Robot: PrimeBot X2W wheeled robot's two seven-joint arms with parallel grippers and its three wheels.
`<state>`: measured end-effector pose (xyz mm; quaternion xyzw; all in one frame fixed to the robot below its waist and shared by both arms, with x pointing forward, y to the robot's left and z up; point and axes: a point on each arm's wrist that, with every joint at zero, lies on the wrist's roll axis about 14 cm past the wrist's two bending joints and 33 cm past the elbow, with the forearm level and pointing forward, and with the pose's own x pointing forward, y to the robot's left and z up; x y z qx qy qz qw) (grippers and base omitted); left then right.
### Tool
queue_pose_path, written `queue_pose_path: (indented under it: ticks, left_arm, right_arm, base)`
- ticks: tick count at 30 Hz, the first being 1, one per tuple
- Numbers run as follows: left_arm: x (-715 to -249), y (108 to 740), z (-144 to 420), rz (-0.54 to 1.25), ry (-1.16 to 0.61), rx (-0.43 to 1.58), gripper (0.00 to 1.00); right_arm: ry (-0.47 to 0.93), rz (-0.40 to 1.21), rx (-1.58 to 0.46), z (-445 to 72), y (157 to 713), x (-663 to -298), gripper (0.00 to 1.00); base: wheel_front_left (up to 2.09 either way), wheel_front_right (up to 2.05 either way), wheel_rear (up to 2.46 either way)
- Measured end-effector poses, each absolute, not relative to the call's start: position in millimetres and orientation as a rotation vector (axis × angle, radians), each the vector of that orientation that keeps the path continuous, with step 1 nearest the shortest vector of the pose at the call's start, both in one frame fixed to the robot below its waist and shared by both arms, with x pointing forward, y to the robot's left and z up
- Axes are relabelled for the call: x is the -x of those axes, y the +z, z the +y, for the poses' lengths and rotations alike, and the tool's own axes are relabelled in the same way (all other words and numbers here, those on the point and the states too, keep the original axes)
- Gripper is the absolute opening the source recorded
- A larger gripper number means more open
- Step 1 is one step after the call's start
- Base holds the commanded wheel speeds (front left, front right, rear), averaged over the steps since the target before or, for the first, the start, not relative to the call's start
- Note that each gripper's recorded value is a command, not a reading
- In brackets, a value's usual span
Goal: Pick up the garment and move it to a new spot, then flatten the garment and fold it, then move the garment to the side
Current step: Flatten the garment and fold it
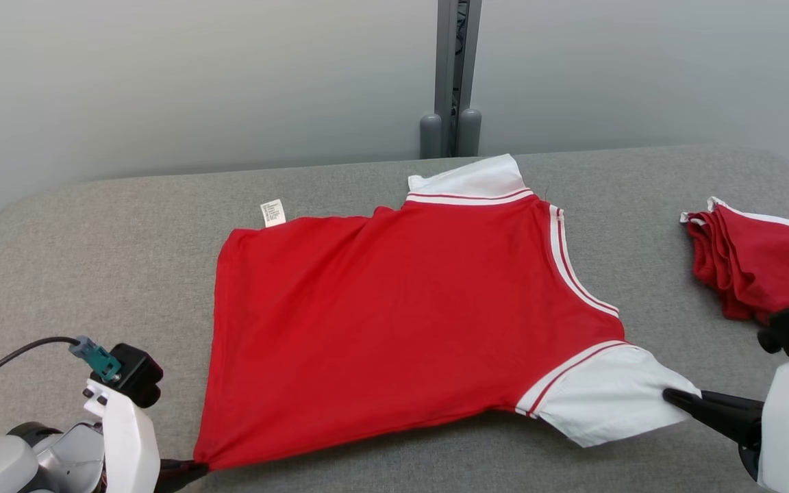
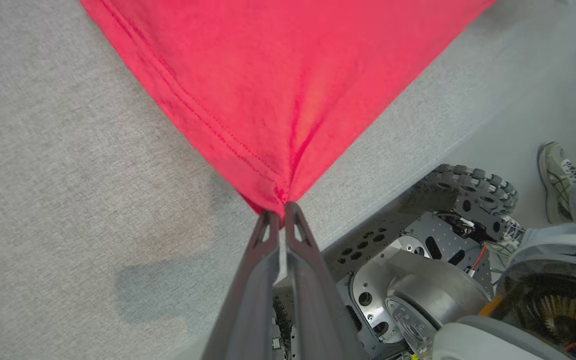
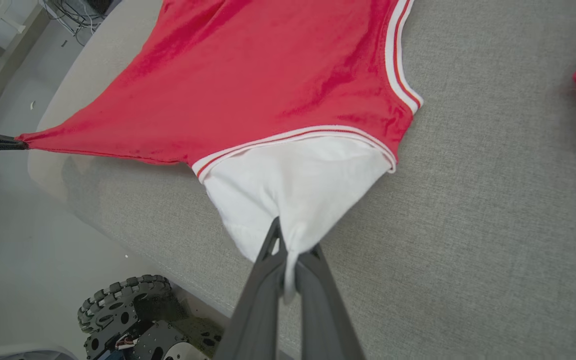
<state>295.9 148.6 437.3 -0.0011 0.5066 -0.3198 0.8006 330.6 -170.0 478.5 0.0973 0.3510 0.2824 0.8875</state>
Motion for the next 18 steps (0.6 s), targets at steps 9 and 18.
queue_pose_path:
  ticks: [9, 18]
  left_arm:
    - [-291.2, 444.9, 144.9, 1.112, -0.692, 0.013, 0.00]
    - [-338.0, 440.5, 147.6, 1.210, -0.646, 0.076, 0.00]
  right_arm:
    - [0.589, 0.707, -0.219, -165.8, 489.4, -338.2, 0.00]
    - [0.563, 0.768, -0.236, -162.5, 486.1, -389.2, 0.00]
  base:
    - [0.00, 0.00, 0.00]
    - [0.00, 0.00, 0.00]
